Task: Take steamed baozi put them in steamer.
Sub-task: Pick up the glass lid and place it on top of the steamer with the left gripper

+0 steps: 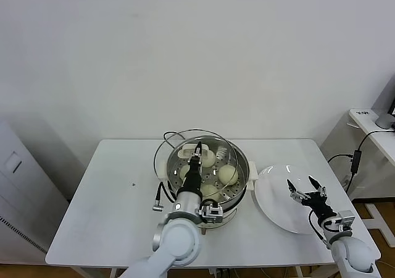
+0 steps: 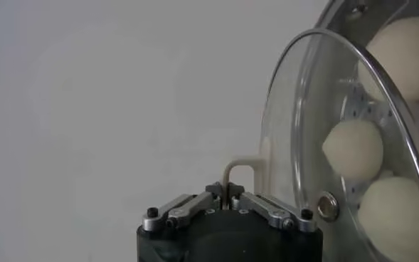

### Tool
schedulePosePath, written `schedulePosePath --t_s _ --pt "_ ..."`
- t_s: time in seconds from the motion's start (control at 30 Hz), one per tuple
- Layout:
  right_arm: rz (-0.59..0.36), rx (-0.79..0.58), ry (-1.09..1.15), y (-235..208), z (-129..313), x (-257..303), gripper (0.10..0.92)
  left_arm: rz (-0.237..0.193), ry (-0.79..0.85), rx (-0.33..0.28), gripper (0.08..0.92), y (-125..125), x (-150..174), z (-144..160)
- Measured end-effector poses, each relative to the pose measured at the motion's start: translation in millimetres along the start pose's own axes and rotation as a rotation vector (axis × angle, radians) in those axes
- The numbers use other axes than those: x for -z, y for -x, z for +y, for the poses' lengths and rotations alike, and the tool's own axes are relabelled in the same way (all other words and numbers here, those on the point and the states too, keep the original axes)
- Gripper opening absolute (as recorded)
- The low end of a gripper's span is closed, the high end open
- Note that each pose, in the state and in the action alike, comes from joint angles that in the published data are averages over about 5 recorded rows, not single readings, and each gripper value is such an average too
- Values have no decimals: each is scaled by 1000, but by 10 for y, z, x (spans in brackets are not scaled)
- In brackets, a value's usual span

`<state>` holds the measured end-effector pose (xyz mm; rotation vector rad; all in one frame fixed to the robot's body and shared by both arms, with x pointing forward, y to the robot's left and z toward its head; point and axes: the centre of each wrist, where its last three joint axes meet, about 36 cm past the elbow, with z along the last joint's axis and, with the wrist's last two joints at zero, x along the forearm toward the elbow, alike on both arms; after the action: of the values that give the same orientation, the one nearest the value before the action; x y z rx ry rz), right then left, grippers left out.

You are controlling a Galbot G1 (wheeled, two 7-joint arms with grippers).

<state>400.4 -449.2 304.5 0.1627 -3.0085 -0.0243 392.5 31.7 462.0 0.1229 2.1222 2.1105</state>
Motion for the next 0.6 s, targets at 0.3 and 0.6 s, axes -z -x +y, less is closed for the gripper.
schedulePosePath --t_s 0.3,0.6 --pt "3 0 2 -4 2 -18 823 -1 6 -5 110 37 161 -100" --pt "8 0 5 -15 -3 -59 823 7 0 -11 110 92 307 -147"
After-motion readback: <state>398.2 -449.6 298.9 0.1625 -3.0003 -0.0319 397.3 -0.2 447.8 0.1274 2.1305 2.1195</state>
